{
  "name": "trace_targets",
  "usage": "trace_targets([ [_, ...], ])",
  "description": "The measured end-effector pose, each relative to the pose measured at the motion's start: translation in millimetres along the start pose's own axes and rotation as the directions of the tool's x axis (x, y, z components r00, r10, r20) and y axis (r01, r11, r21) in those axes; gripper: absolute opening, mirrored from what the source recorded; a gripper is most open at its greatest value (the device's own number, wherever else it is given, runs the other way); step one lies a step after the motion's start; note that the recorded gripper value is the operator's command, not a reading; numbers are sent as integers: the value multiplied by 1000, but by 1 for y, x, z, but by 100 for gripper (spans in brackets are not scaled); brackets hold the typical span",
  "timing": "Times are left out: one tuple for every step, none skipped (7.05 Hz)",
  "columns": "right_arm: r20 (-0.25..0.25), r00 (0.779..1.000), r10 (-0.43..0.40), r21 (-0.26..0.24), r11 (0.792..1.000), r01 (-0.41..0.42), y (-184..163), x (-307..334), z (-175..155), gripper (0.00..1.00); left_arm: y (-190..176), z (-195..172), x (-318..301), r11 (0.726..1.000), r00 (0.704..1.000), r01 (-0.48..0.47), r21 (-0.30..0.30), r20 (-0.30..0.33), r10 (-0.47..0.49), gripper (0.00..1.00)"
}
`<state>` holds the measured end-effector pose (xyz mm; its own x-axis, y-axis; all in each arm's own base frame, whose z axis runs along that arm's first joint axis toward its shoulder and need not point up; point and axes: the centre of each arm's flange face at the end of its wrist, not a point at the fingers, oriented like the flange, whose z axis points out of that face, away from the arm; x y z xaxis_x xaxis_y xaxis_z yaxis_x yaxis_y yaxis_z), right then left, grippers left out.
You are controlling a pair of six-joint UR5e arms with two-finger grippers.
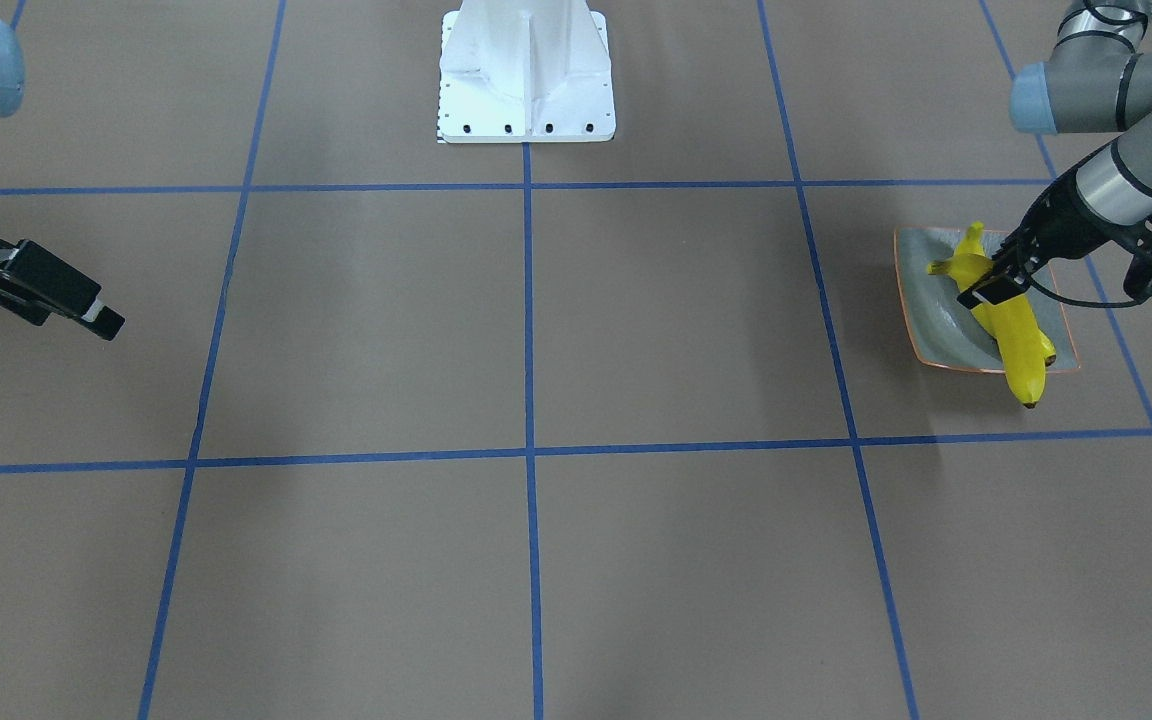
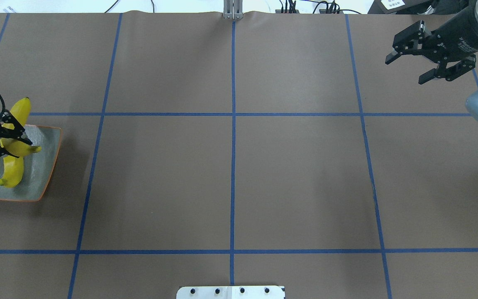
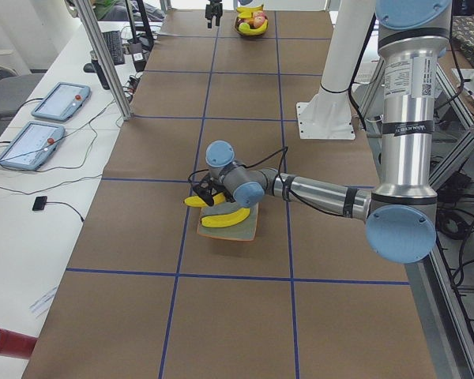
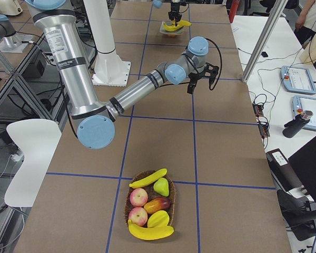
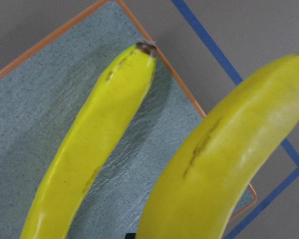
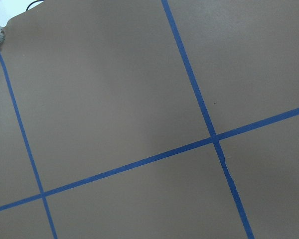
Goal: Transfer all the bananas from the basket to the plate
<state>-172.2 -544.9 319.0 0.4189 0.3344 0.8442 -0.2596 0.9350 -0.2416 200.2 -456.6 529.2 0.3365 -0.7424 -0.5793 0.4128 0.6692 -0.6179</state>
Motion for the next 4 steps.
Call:
trace_targets([
  [0, 1000, 0, 0, 1000, 0, 0, 0, 0, 100, 0, 1, 0, 1000, 1000, 1, -1, 1, -1, 100],
  [1, 1000, 0, 1, 1000, 0, -1, 0, -1, 100, 0, 1, -2, 1000, 1000, -7, -3, -6, 7, 100],
  [0, 1000, 1, 2, 1000, -1, -1, 1, -1, 100, 2, -1, -5, 1000, 1000, -19, -6, -18, 19, 100],
  [1, 1000, 3, 7, 1000, -3, -3, 3, -4, 100, 6, -7, -4, 999, 999, -35, -9, -37, 35, 100],
])
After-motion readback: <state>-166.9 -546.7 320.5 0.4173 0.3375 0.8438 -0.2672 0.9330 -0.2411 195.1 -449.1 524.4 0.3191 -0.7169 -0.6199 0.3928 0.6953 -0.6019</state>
